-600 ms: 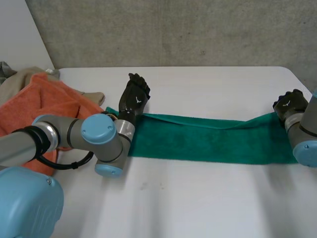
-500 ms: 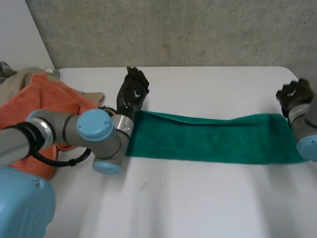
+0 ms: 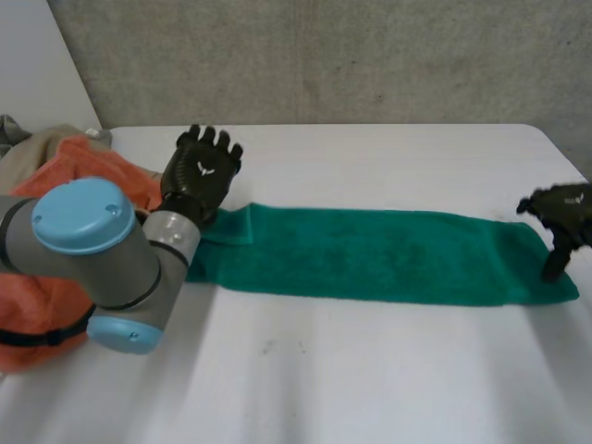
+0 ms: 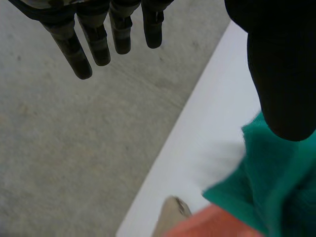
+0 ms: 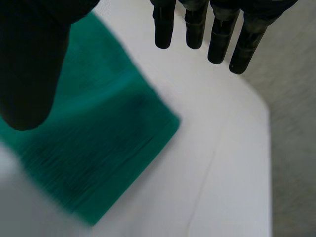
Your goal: Fold the laundry.
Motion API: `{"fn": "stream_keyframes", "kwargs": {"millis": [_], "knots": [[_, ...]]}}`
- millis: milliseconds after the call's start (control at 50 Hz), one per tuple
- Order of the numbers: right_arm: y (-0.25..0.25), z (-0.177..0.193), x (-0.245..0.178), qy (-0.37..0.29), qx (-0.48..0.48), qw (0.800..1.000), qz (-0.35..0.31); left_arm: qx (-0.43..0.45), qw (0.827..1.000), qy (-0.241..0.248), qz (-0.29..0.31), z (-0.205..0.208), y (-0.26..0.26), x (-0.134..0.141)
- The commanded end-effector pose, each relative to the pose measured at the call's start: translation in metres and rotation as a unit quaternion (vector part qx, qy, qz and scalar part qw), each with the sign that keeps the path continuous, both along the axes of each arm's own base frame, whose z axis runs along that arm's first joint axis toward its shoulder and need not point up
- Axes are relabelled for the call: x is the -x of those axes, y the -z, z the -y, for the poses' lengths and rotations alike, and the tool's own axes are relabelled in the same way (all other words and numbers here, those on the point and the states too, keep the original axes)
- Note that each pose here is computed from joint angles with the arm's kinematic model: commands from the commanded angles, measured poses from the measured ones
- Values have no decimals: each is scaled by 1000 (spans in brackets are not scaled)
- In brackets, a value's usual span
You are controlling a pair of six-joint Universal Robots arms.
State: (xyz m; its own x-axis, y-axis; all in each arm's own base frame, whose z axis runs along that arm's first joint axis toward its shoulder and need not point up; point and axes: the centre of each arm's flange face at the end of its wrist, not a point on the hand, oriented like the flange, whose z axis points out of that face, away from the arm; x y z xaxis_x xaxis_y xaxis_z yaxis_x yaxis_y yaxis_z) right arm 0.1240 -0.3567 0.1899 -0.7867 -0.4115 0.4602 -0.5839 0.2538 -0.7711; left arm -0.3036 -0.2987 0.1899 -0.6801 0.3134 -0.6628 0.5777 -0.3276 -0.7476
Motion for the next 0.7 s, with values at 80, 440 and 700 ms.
{"fn": "stream_keyframes", "kwargs": {"millis": [80, 440, 700], "knots": [[31, -9, 21, -23, -25, 999, -1, -28, 999, -17, 16, 9, 23, -14], [50, -5, 19, -39, -10, 999, 8, -54, 998, 5, 29, 35, 74, 3], [52, -7, 18, -40, -11, 999, 9, 28, 997, -68, -7, 112, 58, -6]]}}
